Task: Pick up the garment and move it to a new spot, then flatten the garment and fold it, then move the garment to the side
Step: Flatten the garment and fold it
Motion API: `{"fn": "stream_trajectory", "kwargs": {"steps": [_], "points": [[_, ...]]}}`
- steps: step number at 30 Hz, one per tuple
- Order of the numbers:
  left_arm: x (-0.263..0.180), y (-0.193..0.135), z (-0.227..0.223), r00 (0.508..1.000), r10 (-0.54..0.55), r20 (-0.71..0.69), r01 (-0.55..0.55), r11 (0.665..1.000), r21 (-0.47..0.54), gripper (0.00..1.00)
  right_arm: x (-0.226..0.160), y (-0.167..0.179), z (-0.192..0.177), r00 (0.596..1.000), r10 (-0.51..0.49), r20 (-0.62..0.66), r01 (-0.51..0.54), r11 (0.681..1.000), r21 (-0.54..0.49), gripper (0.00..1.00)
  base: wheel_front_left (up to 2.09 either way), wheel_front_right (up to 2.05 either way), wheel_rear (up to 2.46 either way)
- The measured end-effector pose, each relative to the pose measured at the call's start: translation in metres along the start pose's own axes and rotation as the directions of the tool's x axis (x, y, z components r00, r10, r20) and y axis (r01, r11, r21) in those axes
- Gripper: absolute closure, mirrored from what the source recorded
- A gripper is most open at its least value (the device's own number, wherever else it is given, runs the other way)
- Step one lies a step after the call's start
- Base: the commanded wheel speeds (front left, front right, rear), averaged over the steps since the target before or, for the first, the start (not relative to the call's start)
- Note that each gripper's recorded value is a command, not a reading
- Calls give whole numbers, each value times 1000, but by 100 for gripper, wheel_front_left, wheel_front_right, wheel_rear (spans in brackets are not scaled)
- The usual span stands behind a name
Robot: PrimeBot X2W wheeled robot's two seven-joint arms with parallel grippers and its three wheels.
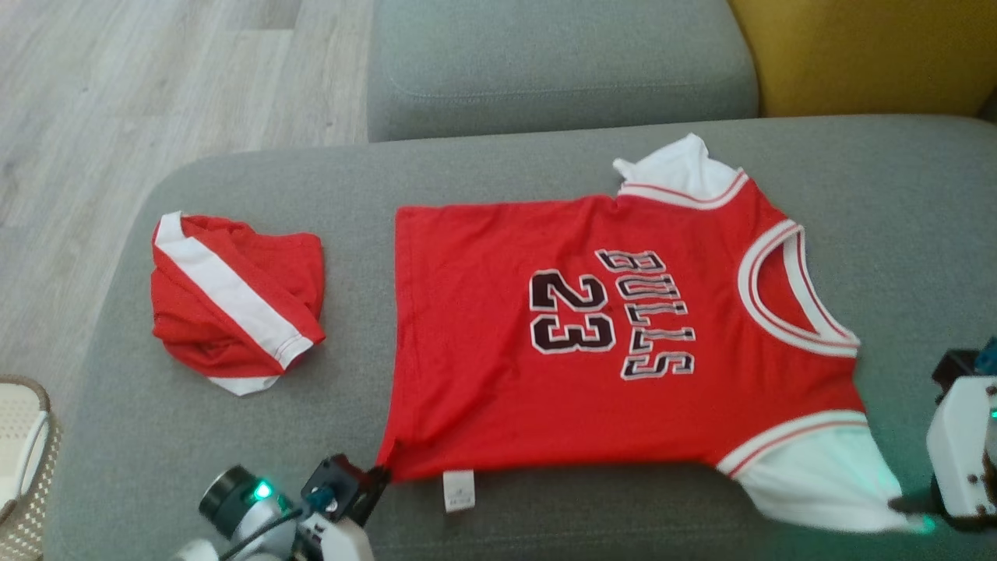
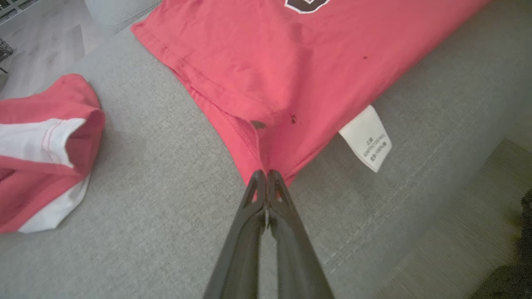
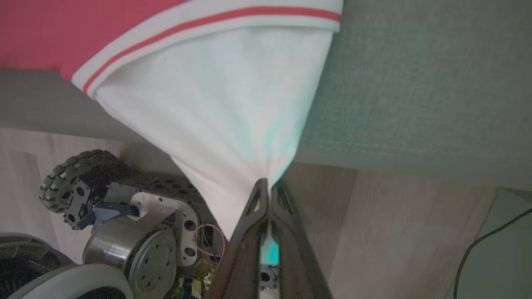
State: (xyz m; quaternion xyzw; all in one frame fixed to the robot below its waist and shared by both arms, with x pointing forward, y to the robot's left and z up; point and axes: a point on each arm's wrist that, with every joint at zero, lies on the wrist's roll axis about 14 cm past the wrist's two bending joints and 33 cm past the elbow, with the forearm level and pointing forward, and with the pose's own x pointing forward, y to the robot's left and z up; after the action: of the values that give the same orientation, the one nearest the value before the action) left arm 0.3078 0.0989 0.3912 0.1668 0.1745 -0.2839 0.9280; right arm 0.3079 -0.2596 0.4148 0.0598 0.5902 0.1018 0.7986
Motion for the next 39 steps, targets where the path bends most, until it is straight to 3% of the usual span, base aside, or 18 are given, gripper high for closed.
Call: {"fn": "stream_trajectory", "kwargs": {"steps": [15,24,34,39], "points": [[-53,-37,-11,991,-104,-80,96,991,-98,100,-19,-3,-60,989,9,-150,-10,1000,-4,100,0,0,0],[-45,-18,17,997,-69,-26,66,992,-110,100,-19,13,-9,998,29,48,-30,999,17,100,0,0,0],[-6,20,51,999,-25,24,27,996,-90,100,-12,20,73,973,10,231,-14,1000,15,100,0,0,0],[16,29,44,1000,-21,-16,19,995,-95,100,4,18,98,962,-2,273,-1,1000,9,100,0,0,0]]}}
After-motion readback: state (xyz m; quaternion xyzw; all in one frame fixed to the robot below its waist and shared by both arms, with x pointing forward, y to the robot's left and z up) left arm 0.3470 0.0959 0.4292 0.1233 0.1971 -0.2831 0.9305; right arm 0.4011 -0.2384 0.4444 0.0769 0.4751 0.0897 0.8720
